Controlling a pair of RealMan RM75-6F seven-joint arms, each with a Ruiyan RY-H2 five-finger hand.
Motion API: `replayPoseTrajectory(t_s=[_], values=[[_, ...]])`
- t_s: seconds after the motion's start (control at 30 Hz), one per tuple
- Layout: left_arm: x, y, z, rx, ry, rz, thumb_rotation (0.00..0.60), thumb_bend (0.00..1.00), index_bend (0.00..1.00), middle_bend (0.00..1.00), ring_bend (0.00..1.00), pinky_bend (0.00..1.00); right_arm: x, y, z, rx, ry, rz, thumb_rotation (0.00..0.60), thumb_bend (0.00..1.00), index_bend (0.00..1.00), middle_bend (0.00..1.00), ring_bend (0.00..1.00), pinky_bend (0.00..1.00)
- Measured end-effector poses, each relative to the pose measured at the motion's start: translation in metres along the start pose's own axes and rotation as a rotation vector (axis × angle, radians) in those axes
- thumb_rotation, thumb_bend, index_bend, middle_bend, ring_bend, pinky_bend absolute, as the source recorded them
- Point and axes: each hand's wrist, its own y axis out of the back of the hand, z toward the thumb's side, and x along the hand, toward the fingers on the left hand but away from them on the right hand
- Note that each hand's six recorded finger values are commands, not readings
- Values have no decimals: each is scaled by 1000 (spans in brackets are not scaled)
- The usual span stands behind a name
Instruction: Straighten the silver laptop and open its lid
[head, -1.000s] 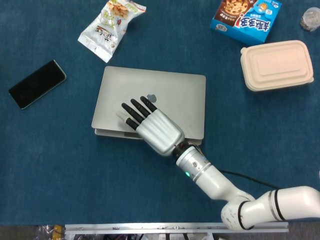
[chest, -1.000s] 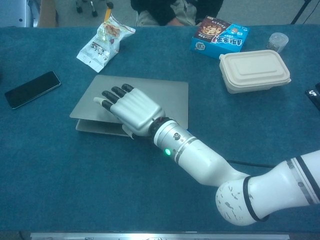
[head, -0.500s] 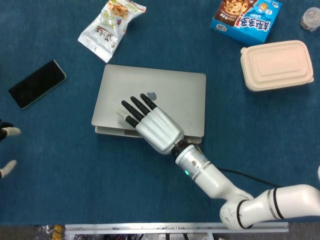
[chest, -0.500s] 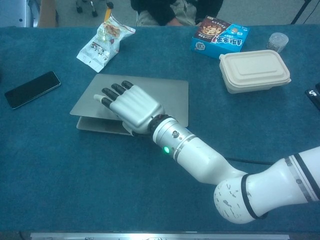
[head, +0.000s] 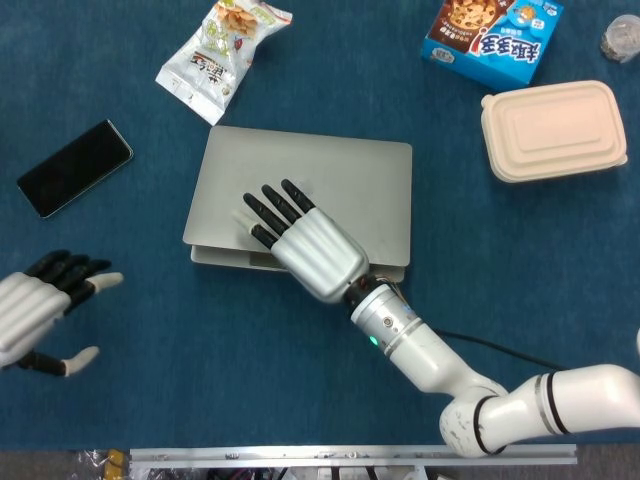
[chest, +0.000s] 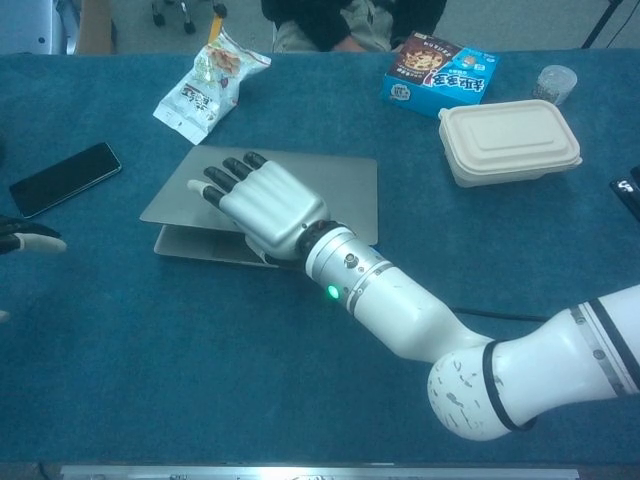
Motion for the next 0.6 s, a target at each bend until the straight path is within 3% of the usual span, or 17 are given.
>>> replayPoseTrajectory(t_s=[0.6], values=[[40,5,38,32,-129,-2,321,342,16,0,0,0,-4,10,-8,39,-15,-15,600,453,0,45,0,106]])
